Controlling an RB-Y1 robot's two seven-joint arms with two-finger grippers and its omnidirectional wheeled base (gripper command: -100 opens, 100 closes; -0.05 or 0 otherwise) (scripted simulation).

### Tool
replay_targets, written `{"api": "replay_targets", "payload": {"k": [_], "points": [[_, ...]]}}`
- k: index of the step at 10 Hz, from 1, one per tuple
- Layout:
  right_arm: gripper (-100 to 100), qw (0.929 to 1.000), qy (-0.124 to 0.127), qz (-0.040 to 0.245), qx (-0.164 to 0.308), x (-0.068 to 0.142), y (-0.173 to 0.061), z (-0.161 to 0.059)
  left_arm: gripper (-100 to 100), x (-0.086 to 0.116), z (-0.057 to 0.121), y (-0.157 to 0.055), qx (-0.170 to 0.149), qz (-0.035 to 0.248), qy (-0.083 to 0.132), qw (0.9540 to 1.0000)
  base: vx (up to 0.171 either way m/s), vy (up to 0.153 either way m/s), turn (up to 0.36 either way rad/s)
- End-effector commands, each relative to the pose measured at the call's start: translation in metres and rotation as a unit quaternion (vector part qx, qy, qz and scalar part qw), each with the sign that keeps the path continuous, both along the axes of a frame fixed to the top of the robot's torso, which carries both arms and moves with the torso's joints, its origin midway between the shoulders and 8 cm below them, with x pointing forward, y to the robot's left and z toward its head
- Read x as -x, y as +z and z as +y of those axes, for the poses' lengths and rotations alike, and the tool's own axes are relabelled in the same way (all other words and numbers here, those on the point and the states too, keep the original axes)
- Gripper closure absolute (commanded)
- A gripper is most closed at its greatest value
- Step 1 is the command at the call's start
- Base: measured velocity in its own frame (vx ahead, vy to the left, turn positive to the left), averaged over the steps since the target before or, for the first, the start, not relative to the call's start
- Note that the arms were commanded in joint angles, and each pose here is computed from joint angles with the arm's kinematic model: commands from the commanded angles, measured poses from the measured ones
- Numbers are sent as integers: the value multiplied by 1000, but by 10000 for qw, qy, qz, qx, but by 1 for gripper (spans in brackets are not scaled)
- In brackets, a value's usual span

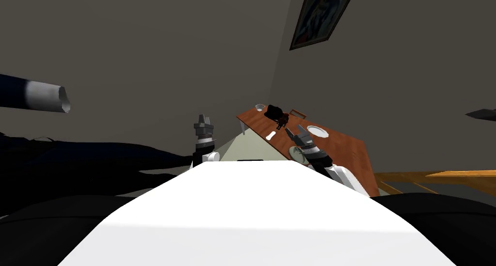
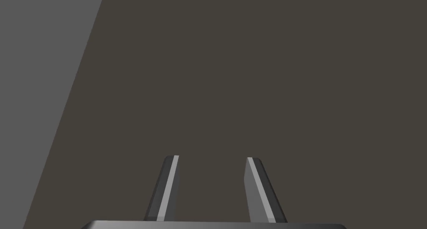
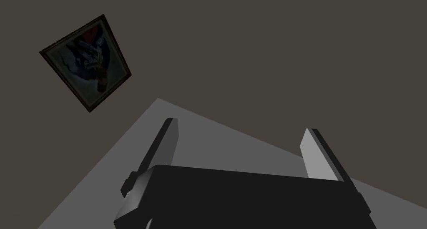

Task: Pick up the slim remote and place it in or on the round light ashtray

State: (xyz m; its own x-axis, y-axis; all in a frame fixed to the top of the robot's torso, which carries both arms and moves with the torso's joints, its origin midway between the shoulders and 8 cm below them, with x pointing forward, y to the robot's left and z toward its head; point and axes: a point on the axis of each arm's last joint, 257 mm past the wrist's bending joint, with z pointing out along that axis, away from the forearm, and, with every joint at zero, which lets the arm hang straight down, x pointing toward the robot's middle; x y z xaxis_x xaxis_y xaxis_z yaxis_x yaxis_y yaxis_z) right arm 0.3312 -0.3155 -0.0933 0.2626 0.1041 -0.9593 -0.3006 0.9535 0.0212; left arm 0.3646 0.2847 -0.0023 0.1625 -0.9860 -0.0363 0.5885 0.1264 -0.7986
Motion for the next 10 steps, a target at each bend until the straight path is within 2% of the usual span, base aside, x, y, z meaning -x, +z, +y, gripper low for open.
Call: {"api": "replay_targets", "payload": {"k": [1,2,4,5,6,7,9,10], "points": [[-100,9992,-60,118,373,1,-14,-5,0,0,0,0,0,0,0,10000,14,49,144],[-100,9967,-178,255,748,6,-27,-17,0,0,0,0,0,0,0,10000,24,60,249],[-100,9947,-176,334,959,5,-35,-16,0,0,0,0,0,1,1,10000,22,35,29],[-100,9892,-275,492,1355,10,-50,-29,0,0,0,0,-1,1,1,10000,25,38,238],[-100,9869,-270,546,1491,10,-54,-28,0,0,0,0,0,0,0,10000,27,38,135],[-100,9796,-348,700,1852,17,-69,-41,0,0,0,0,-1,1,1,10000,33,51,216],[-100,9749,-334,786,2056,17,-76,-40,0,0,0,0,-1,1,1,10000,28,29,40],[-100,9643,-385,961,2439,25,-92,-54,0,0,0,0,-1,1,1,10000,39,37,234]]}}
